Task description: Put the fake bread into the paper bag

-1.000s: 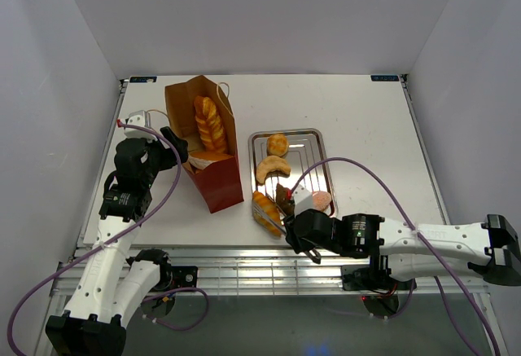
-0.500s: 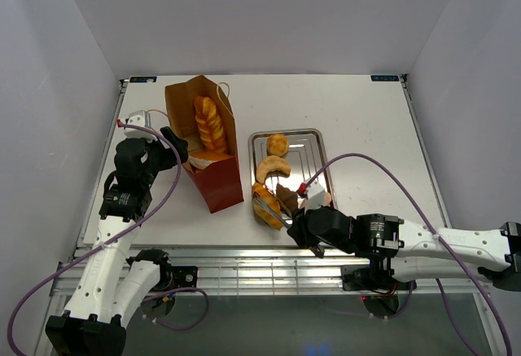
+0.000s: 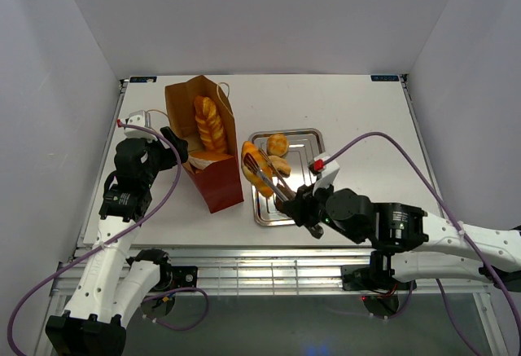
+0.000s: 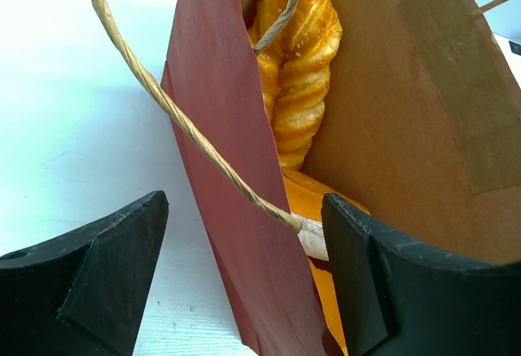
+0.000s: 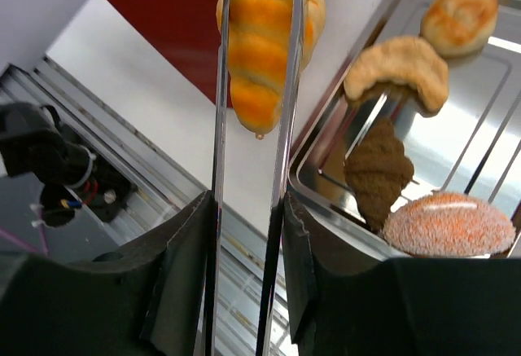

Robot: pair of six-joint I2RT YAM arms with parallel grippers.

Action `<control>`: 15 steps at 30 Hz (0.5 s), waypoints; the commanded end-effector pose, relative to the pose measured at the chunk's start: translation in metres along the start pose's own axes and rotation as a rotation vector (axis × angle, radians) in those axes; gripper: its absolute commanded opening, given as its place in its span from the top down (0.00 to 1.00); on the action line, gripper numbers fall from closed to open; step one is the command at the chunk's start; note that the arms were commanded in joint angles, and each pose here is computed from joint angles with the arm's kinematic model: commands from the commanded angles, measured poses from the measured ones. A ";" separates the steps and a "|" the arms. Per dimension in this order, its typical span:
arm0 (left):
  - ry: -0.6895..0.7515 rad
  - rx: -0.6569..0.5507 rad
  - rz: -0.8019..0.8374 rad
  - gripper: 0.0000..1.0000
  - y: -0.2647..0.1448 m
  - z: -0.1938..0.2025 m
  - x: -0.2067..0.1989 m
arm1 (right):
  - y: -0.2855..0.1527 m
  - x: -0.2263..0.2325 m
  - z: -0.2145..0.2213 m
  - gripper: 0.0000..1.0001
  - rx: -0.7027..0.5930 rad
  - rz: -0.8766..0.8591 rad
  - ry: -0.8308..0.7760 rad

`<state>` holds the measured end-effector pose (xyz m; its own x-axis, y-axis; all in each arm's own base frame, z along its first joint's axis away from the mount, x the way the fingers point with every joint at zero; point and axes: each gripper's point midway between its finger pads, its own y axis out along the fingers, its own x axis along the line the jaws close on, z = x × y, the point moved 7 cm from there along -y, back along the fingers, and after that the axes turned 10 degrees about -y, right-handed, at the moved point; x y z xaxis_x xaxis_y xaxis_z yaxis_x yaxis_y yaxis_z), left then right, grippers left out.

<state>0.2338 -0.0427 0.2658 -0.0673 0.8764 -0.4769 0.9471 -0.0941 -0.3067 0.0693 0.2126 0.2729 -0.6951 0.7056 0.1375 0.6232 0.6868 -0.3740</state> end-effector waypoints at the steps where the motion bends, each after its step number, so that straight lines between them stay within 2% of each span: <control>1: -0.004 0.006 0.015 0.14 0.000 0.002 -0.001 | -0.008 0.004 -0.055 0.71 -0.171 0.027 -0.002; 10: -0.003 0.006 0.020 0.14 -0.001 0.002 -0.002 | -0.008 0.020 -0.122 0.69 -0.345 0.025 -0.080; 15: -0.004 0.003 0.022 0.14 -0.002 0.001 -0.002 | 0.008 0.036 -0.140 0.68 -0.366 0.030 -0.146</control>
<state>0.2336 -0.0430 0.2659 -0.0640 0.8760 -0.4780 0.9469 -0.0980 -0.3064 0.0937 0.2577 0.3649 -0.7137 0.7005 -0.0069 0.6929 0.7044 -0.1537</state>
